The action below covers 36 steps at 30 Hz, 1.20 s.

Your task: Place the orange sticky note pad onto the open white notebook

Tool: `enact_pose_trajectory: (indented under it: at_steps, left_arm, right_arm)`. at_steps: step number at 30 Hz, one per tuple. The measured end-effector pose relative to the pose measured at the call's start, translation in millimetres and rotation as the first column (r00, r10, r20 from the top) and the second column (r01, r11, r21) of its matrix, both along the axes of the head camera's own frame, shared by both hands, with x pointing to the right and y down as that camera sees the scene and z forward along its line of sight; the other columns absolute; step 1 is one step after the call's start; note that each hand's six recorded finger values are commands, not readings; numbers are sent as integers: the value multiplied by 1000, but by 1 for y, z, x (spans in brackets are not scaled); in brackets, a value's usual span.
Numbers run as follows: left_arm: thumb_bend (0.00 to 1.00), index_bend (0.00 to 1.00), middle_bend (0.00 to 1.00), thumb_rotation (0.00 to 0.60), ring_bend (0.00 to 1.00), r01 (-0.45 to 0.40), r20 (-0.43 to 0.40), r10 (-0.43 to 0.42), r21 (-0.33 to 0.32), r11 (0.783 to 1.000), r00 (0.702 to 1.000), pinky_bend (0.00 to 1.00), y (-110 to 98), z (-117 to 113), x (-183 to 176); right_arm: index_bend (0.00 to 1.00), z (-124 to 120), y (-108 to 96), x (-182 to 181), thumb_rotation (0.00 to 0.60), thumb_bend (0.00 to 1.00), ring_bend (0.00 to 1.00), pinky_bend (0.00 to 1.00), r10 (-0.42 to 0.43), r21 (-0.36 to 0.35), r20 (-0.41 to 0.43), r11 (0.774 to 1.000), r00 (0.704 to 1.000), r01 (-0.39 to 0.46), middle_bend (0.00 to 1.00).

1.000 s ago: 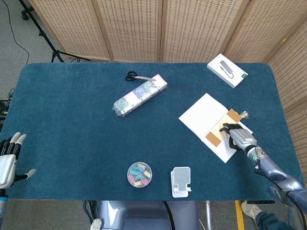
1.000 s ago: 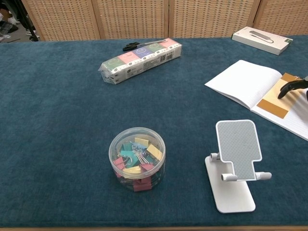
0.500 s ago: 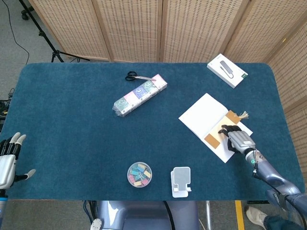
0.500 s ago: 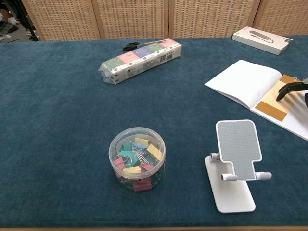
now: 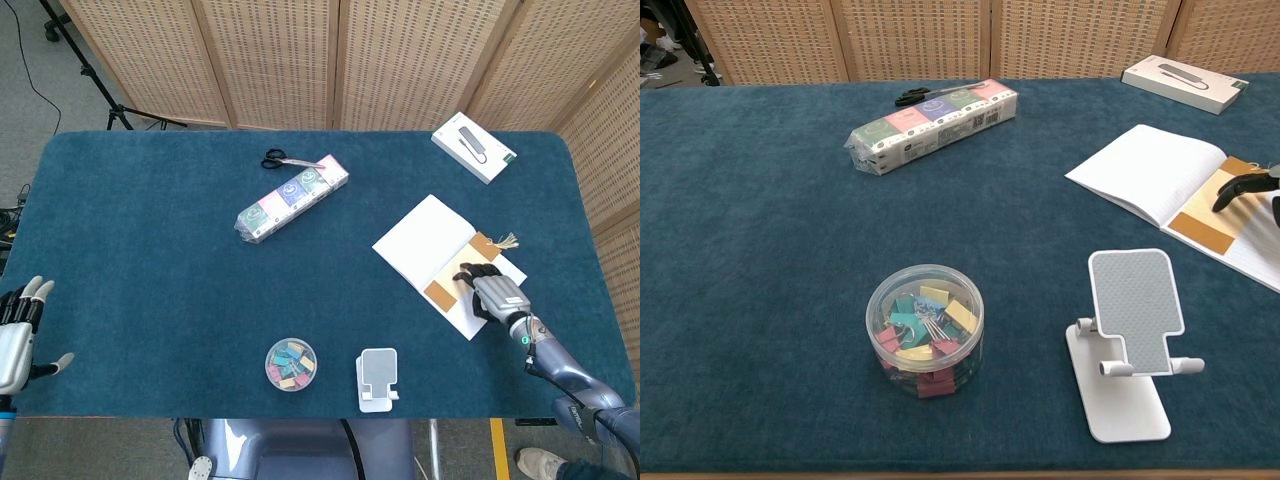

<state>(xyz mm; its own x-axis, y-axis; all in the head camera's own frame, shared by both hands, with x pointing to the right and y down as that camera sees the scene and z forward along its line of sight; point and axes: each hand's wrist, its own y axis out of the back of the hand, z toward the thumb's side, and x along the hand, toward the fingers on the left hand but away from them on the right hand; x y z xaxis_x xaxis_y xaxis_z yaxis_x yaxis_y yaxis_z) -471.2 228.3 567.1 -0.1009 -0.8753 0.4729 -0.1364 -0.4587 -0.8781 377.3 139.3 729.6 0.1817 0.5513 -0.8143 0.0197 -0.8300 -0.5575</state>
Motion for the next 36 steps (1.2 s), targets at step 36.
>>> enact_pose_trajectory:
  at_steps: [36]
  left_arm:
    - [0, 0, 0, 600, 0, -2, 5, 2, -5, 1000, 1000, 0, 0, 2, 0]
  right_arm:
    - [196, -7, -6, -1, 600, 1000, 0, 22, -37, 27, 0, 999, 999, 37, 57]
